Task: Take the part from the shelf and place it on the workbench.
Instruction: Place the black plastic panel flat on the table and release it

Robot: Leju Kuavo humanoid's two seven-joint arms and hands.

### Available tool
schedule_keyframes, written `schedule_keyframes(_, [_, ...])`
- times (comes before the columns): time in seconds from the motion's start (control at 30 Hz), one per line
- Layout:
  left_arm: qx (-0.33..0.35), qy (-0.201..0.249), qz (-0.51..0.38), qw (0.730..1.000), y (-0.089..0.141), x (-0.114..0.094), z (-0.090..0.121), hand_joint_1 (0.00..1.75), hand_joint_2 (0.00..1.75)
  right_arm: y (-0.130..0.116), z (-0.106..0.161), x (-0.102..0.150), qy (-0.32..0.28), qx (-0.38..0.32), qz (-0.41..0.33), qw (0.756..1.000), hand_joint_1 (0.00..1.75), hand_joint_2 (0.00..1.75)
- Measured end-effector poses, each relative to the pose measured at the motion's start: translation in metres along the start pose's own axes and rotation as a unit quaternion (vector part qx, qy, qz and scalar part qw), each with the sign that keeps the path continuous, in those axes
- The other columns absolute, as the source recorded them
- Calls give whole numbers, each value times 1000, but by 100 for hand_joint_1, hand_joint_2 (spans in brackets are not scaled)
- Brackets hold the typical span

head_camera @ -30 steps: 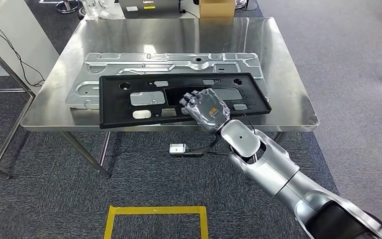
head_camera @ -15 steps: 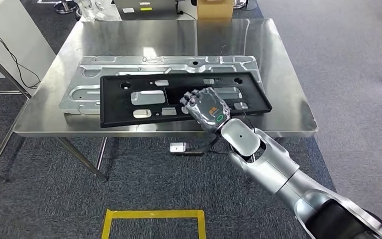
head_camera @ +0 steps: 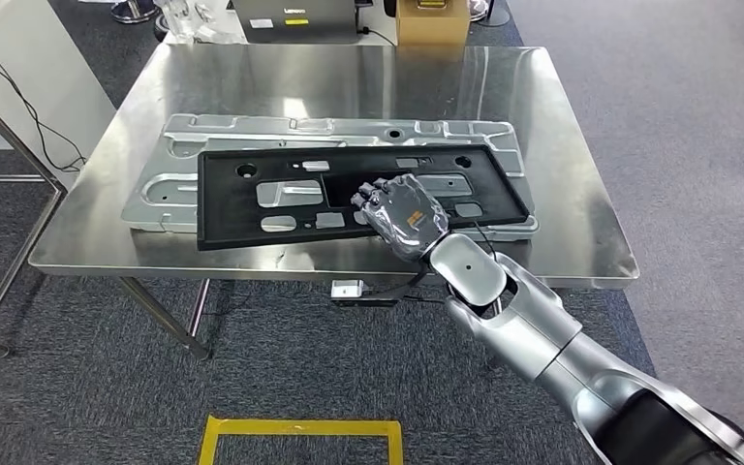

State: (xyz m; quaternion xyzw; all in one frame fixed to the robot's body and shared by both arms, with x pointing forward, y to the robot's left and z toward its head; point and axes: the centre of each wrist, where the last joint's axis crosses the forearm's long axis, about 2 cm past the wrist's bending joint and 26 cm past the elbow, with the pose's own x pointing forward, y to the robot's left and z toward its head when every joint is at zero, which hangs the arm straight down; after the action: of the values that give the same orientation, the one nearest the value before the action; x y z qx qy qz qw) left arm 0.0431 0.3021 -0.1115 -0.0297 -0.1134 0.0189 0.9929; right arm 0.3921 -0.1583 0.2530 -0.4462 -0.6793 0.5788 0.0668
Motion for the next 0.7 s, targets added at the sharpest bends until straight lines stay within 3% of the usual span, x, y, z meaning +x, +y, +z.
schedule_keyframes(0.7, [0,3,-3,1000,-1,-3,0,0,175,6,5,-1,6,9,-4,1000,175,175])
